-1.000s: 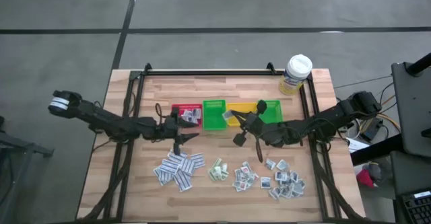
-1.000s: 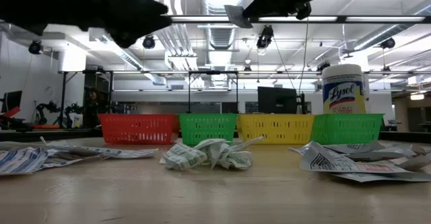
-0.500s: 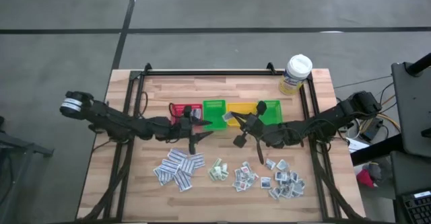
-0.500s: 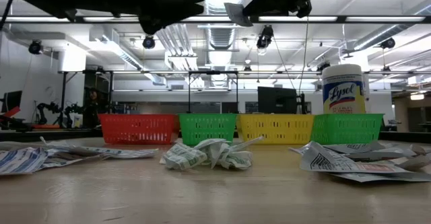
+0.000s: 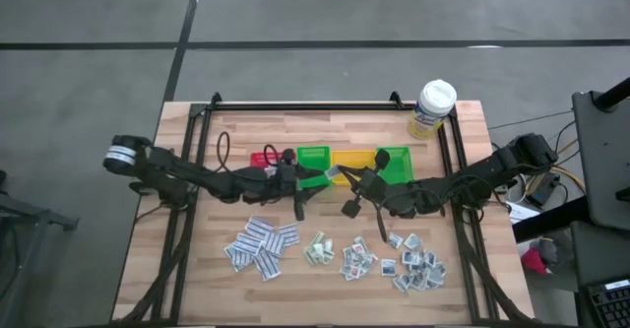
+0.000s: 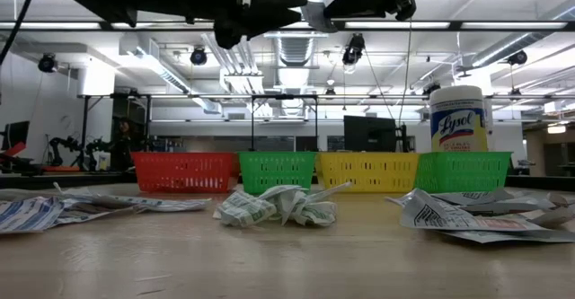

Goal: Pick & Place First Aid Supplies
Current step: Put the alcohol pad into the red basket

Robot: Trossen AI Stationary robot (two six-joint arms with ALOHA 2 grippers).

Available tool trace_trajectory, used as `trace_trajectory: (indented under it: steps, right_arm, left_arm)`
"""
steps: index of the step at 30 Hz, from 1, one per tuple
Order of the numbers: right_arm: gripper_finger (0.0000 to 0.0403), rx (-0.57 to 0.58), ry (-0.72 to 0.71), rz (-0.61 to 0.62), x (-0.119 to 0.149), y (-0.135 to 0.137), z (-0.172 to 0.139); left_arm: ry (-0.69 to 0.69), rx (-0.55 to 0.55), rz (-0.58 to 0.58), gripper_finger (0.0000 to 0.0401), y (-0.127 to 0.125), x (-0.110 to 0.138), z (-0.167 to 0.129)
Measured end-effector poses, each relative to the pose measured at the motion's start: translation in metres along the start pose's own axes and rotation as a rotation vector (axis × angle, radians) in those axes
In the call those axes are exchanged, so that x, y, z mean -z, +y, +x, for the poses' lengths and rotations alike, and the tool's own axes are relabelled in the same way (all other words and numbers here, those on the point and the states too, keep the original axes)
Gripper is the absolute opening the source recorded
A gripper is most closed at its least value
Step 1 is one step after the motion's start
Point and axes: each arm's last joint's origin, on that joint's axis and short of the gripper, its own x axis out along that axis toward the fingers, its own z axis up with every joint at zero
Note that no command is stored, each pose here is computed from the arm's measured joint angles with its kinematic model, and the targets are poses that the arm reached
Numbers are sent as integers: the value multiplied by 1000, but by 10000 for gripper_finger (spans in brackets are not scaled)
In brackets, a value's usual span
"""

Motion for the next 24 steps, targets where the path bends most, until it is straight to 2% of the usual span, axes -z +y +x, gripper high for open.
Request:
trace_trajectory:
  steps: [6,19,24]
  right_arm:
    - [8,0,-1,0,0,0,0]
    - [8,-5,-3,3,0,0,0]
    - [8,-7,-3,8,0,0,0]
  left_arm:
    - [2,-6,-52,170,2,1,5]
    - [-11,-13,-85,170,6,-6,11]
    - [-11,0,-89,154,7,-6,11]
